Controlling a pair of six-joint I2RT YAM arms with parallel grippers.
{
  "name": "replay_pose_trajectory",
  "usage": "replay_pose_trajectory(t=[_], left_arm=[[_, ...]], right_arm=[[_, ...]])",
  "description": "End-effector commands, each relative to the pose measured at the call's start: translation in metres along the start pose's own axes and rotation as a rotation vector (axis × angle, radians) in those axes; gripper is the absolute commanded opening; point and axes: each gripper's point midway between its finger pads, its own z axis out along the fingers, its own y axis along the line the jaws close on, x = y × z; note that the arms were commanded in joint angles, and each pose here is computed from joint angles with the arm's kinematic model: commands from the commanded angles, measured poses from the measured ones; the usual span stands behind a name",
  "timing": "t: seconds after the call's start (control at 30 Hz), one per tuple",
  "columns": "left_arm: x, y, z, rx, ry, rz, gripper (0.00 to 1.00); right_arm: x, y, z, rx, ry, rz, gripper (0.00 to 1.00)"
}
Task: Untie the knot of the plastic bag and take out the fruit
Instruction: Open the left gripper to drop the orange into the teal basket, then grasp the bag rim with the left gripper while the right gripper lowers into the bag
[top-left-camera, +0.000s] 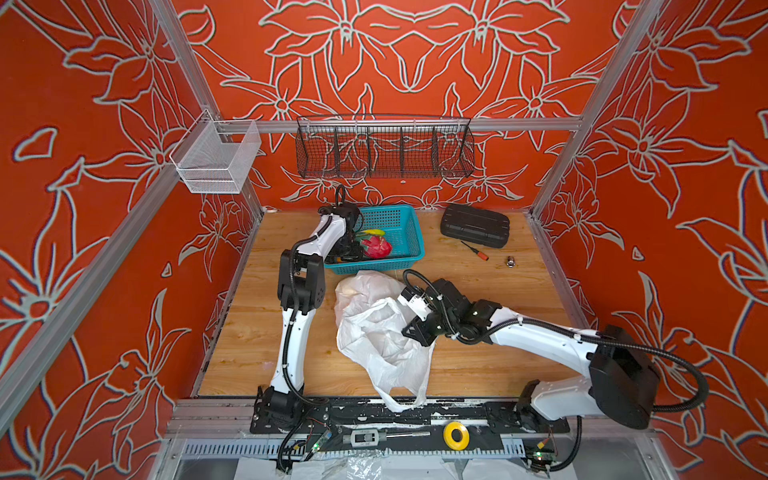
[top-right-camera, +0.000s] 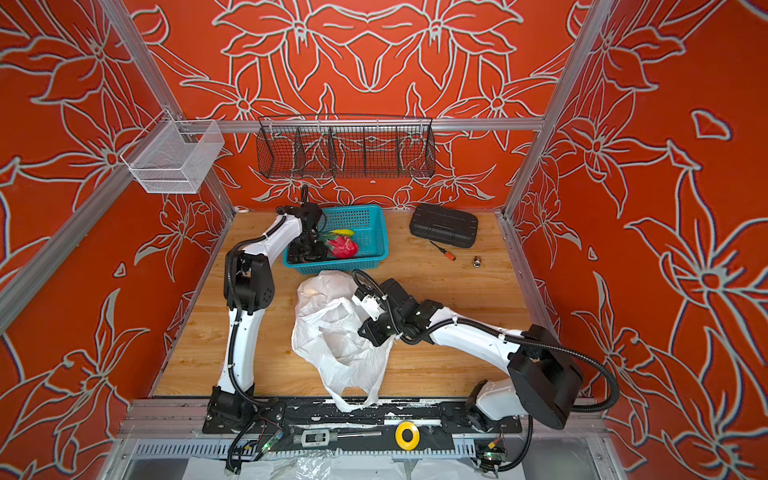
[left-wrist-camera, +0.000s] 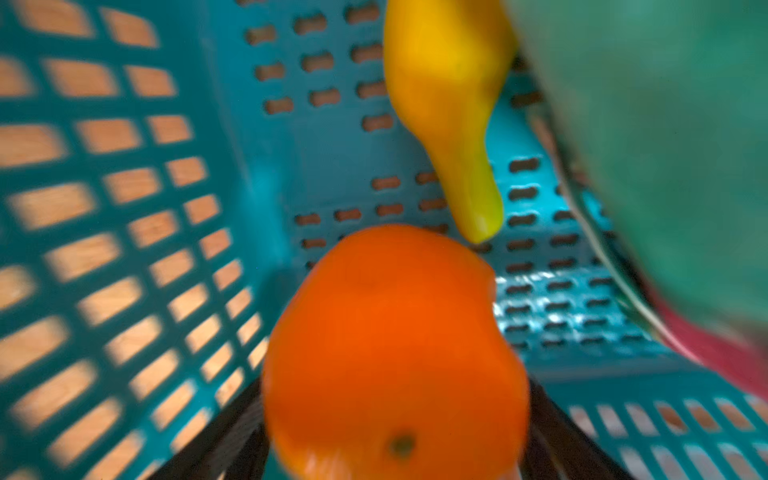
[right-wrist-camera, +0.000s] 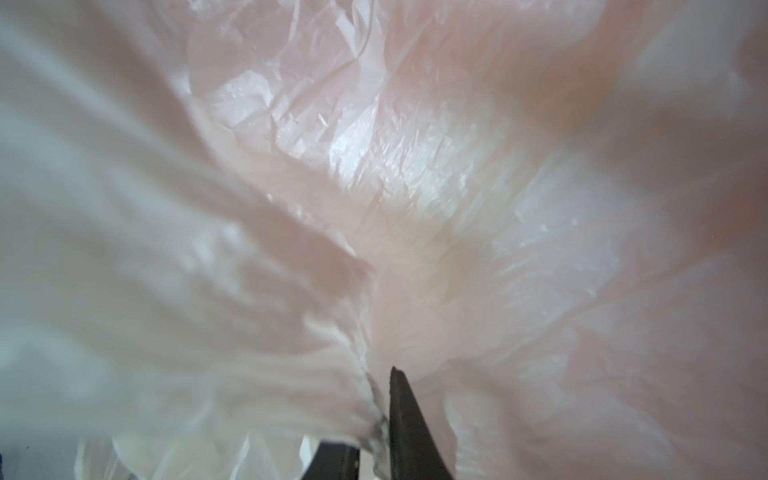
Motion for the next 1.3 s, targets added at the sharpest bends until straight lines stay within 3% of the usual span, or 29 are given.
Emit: replay_pose_trajectory(t=[0.0, 0.2, 0.33, 0.5, 0.63, 0.7, 0.97, 1.27], left_arm=[[-0.005, 0.001, -0.054, 0.033, -0.097, -0.005, 0.86], [-0.003, -0.01, -0.125, 0.16, -0.261, -0.029, 0.87], [0.015, -0.045, -0.184, 0.427, -0.387, 0.03, 0.87], [0.055, -0.064, -0.247, 0.622, -0.614, 0.138, 0.87], [0.094, -0.065, -0.268, 0.685, -0.733, 0.214, 0.87], [0.119, -0.074, -0.273, 0.723, -0.77, 0.305, 0.87], [0.181, -0.093, -0.224, 0.509, -0.786, 0.661, 0.87], [0.18, -0.093, -0.169, 0.17, -0.732, 0.86, 0.84]], right_arm=[[-0.021, 0.005, -0.015, 0.014, -0.093, 0.028, 0.17], [-0.06, -0.001, -0.04, 0.107, -0.258, 0.079, 0.17], [-0.087, -0.003, -0.054, 0.148, -0.352, 0.072, 0.17], [-0.115, -0.009, -0.056, 0.188, -0.404, 0.079, 0.17], [-0.13, -0.02, -0.051, 0.209, -0.416, 0.114, 0.17], [-0.138, -0.026, -0.049, 0.209, -0.426, 0.137, 0.17], [-0.161, -0.03, -0.04, 0.127, -0.444, 0.193, 0.17], [-0.178, -0.019, -0.049, 0.088, -0.471, 0.198, 0.19]])
